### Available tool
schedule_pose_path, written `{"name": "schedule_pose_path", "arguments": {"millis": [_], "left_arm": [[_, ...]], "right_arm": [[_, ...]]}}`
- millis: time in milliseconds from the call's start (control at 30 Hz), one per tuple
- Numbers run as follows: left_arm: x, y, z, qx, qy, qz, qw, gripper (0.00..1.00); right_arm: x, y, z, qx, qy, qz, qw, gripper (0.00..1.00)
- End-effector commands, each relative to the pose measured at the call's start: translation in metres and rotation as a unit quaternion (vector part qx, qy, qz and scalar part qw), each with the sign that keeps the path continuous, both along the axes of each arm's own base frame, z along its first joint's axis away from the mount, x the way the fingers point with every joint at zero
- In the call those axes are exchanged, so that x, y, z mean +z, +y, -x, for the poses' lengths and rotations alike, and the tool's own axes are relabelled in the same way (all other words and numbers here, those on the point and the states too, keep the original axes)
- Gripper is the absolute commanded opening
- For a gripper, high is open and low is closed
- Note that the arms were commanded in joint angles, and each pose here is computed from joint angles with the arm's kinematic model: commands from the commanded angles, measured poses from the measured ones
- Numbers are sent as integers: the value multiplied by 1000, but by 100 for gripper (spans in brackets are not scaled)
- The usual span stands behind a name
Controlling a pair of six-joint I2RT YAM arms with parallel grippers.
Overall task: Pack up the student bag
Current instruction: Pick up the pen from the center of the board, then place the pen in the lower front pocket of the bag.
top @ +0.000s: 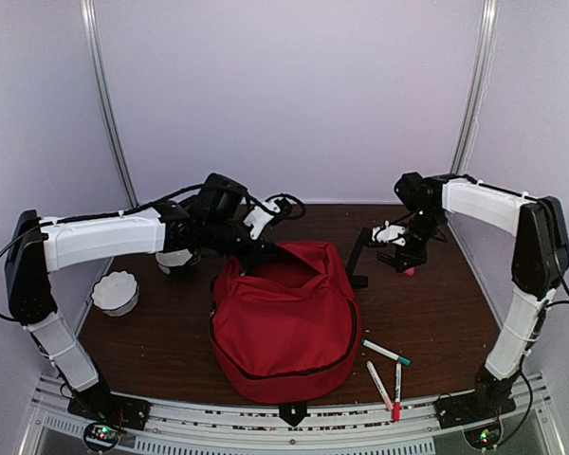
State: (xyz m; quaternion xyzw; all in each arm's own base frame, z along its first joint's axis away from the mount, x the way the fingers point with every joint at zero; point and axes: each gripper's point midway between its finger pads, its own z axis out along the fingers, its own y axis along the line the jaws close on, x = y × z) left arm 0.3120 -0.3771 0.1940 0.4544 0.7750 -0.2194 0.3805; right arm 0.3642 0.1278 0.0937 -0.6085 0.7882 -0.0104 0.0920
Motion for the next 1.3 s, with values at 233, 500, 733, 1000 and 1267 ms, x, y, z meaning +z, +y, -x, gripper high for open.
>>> {"name": "schedule_pose_path", "arguments": {"millis": [233, 500, 733, 1000, 1267], "left_arm": [[16, -17, -3, -15, -8, 30, 999, 12], [21, -17, -1, -16, -6, 38, 999, 12], [29, -19, 3, -25, -1, 53, 998, 12], [33, -20, 6, -32, 1, 57, 998, 13], [35, -19, 6, -32, 0, 58, 998, 13]], "right_arm": [[154, 136, 80, 116, -69, -237, 962, 20], [168, 229, 117, 241, -151, -242, 928, 20], [151, 268, 97, 243, -198, -229, 922, 19], [129, 283, 74, 238, -227, -207, 921, 20], [113, 275, 67, 224, -241, -177, 928, 34]]}}
